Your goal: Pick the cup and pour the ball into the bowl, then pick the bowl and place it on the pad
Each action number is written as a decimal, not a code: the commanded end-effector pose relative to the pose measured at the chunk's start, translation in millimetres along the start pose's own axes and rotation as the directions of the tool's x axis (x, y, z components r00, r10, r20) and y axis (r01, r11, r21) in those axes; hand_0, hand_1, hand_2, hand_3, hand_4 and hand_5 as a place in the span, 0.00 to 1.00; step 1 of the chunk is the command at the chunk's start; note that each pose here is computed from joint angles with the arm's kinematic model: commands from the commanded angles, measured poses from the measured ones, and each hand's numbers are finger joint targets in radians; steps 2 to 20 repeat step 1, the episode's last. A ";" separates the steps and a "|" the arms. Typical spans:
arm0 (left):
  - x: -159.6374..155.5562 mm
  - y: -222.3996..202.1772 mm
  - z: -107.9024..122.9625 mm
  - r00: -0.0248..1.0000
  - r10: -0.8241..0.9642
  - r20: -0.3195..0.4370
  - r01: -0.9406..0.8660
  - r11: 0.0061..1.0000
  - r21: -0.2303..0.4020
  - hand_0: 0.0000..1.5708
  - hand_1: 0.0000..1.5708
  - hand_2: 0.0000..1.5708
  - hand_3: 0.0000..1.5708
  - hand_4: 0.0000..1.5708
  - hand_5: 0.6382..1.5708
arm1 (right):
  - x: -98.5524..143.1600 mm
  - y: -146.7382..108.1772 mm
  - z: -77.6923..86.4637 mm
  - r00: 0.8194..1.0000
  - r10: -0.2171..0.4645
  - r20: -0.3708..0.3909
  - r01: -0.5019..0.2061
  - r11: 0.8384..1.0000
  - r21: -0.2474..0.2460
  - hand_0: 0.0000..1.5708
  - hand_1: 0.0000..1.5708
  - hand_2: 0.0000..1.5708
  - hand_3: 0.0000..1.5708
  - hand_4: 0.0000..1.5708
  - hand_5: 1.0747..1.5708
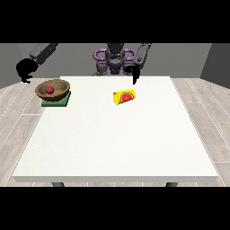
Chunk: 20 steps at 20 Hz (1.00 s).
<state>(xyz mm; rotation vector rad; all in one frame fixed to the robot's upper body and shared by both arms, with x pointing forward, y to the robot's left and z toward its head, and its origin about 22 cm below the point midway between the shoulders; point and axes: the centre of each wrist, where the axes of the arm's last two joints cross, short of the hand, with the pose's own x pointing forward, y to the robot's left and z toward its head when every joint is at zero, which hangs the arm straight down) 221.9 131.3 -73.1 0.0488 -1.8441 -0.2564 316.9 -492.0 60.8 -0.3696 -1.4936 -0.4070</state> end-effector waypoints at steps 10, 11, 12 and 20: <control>-0.5 -22.3 6.8 0.999 -0.022 -0.025 0.022 0.999 0.023 0.00 0.00 0.00 0.00 0.77 0.75 | 8.8 -3.2 -1.1 1.000 0.003 0.002 -0.003 0.998 0.070 0.00 0.00 0.37 0.48 0.45 0.00; -0.5 -22.3 6.8 0.999 -0.022 -0.025 0.022 0.999 0.023 0.00 0.00 0.00 0.00 0.77 0.75 | 8.8 -3.2 -1.1 1.000 0.003 0.002 -0.003 0.998 0.070 0.00 0.00 0.37 0.48 0.45 0.00; -0.5 -22.3 6.8 0.999 -0.022 -0.025 0.022 0.999 0.023 0.00 0.00 0.00 0.00 0.77 0.75 | 8.8 -3.2 -1.1 1.000 0.003 0.002 -0.003 0.998 0.070 0.00 0.00 0.37 0.48 0.45 0.00; -0.5 -22.3 6.8 0.999 -0.022 -0.025 0.022 0.999 0.023 0.00 0.00 0.00 0.00 0.77 0.75 | 8.8 -3.2 -1.1 1.000 0.003 0.002 -0.003 0.998 0.070 0.00 0.00 0.37 0.48 0.45 0.00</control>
